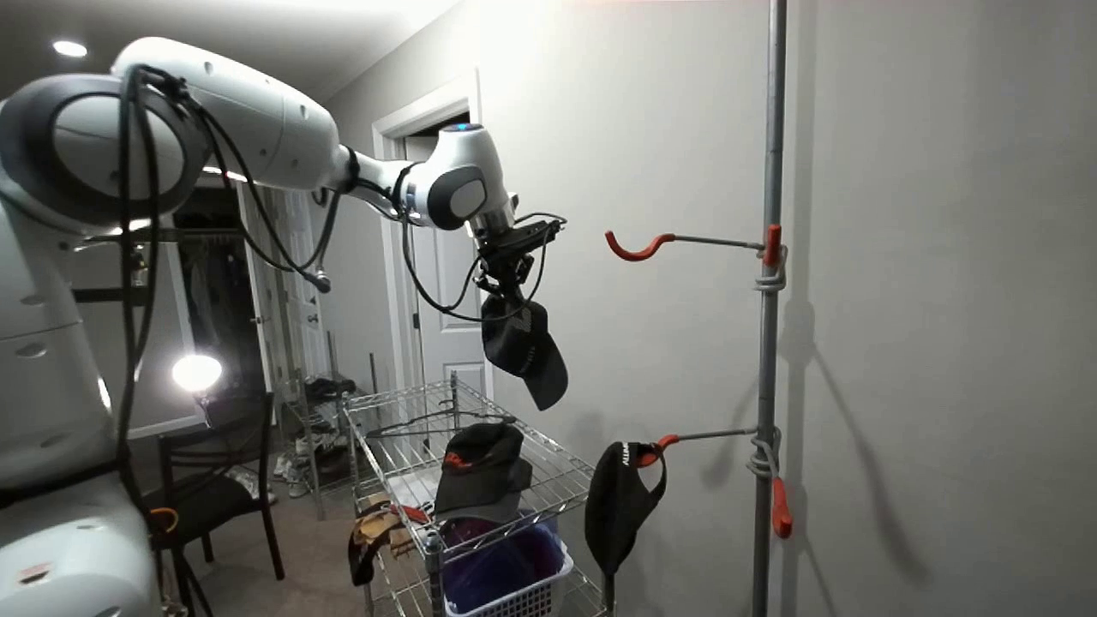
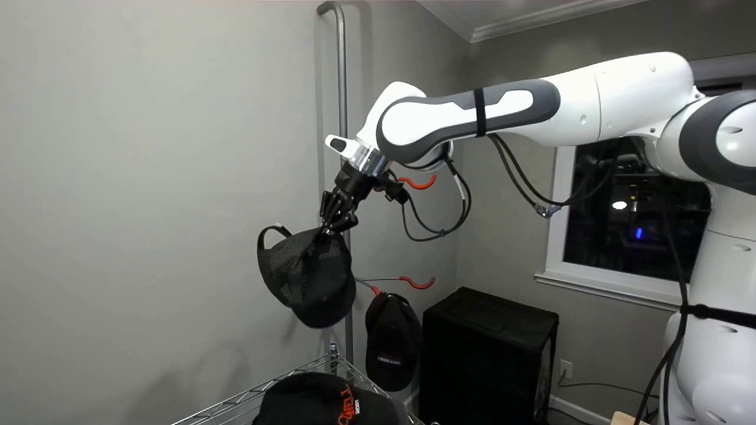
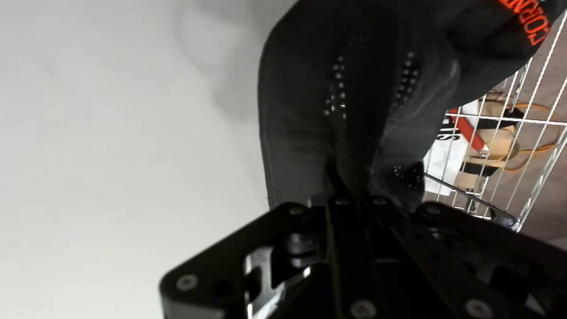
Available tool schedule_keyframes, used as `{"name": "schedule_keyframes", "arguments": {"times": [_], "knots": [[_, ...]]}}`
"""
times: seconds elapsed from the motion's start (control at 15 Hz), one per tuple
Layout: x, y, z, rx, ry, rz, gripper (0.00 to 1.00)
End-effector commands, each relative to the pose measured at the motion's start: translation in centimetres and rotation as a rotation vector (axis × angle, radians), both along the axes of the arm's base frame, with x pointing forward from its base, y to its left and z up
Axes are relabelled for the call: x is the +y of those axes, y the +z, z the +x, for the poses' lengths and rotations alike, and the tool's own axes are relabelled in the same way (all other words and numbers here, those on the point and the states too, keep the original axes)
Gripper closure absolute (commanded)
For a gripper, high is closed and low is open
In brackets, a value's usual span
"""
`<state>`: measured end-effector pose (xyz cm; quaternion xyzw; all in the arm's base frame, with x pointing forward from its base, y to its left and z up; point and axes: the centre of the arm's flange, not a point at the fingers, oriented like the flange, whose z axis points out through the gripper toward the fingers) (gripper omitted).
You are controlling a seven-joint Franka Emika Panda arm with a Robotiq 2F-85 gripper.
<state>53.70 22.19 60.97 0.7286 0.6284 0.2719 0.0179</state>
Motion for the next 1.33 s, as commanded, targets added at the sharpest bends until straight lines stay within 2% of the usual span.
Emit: {"name": "schedule_keyframes", "arguments": {"times": [0.0,0.2,0.4,0.53,0.73,0.93,1.27], "knots": [[-2.6,3.5,-1.8,-0.053,0.035,-0.027,1.0],[-5.8,5.5,-4.0,-0.039,0.063,-0.05,1.0],[-10.7,7.3,-7.6,-0.052,0.071,-0.075,1.0],[-14.3,8.5,-10.1,-0.078,0.065,-0.068,1.0],[-20.0,8.9,-12.1,-0.081,0.017,-0.042,1.0],[-25.8,7.9,-12.9,-0.046,-0.059,-0.019,1.0],[-34.9,4.2,-10.2,0.019,-0.217,0.016,1.0]]}}
